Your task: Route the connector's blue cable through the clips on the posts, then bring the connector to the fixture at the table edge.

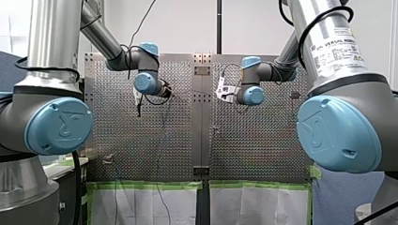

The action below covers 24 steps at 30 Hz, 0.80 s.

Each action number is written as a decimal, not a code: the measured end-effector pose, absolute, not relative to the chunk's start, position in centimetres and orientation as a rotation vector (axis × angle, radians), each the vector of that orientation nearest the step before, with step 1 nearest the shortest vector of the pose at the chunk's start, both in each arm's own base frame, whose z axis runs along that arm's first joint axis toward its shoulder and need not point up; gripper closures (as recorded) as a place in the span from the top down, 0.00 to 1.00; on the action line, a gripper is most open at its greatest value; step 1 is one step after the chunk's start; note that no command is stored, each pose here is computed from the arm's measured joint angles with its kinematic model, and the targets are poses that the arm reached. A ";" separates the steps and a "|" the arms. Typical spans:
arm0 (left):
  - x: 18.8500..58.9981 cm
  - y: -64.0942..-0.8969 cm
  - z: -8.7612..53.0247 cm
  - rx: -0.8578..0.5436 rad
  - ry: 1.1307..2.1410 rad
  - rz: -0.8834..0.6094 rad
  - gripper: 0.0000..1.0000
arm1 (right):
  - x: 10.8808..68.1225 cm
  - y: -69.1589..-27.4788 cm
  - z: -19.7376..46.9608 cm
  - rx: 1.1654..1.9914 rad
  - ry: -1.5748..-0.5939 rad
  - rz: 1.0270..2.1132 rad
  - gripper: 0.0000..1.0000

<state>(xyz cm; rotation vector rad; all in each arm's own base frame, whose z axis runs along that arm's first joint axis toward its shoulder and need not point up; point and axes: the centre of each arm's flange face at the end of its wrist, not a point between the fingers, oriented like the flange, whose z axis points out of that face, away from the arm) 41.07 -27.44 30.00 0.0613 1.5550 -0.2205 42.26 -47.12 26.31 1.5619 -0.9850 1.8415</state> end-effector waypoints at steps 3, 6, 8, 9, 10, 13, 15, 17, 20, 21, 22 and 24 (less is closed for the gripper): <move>40.9 -28.2 30.3 0.075 1.532 -0.230 1.00 | 42.3 -47.1 26.3 1.565 -0.983 1.839 0.00; 40.9 -28.8 30.5 0.069 1.518 -0.243 1.00 | 42.4 -47.0 26.2 1.566 -0.980 1.839 0.00; 41.0 -29.3 30.6 0.068 1.515 -0.250 1.00 | 42.4 -47.0 26.2 1.567 -0.979 1.839 0.00; 41.1 -29.6 30.5 0.068 1.516 -0.252 1.00 | 42.4 -47.0 26.2 1.567 -0.979 1.839 0.00; 41.3 -29.9 30.5 0.068 1.519 -0.252 1.00 | 42.4 -47.0 26.2 1.567 -0.979 1.839 0.00; 41.8 -30.7 30.3 0.064 1.526 -0.247 1.00 | 42.4 -47.0 26.1 1.568 -0.979 1.837 0.00; 42.2 -31.1 30.2 0.059 1.524 -0.245 1.00 | 42.4 -47.0 26.1 1.570 -0.979 1.836 0.00; 42.6 -31.6 30.1 0.047 1.518 -0.243 1.00 | 42.4 -47.0 26.1 1.570 -0.978 1.835 0.00; 43.2 -32.0 29.6 0.029 1.514 -0.237 1.00 | 42.4 -47.0 26.1 1.571 -0.977 1.834 0.00; 43.4 -32.1 29.4 0.024 1.515 -0.234 1.00 | 42.4 -47.0 26.0 1.572 -0.977 1.833 0.00; 43.6 -32.3 29.2 0.018 1.518 -0.228 1.00 | 42.4 -47.0 26.0 1.572 -0.976 1.832 0.00; 44.0 -32.4 28.9 0.012 1.523 -0.216 1.00 | 42.4 -47.0 26.0 1.573 -0.975 1.832 0.00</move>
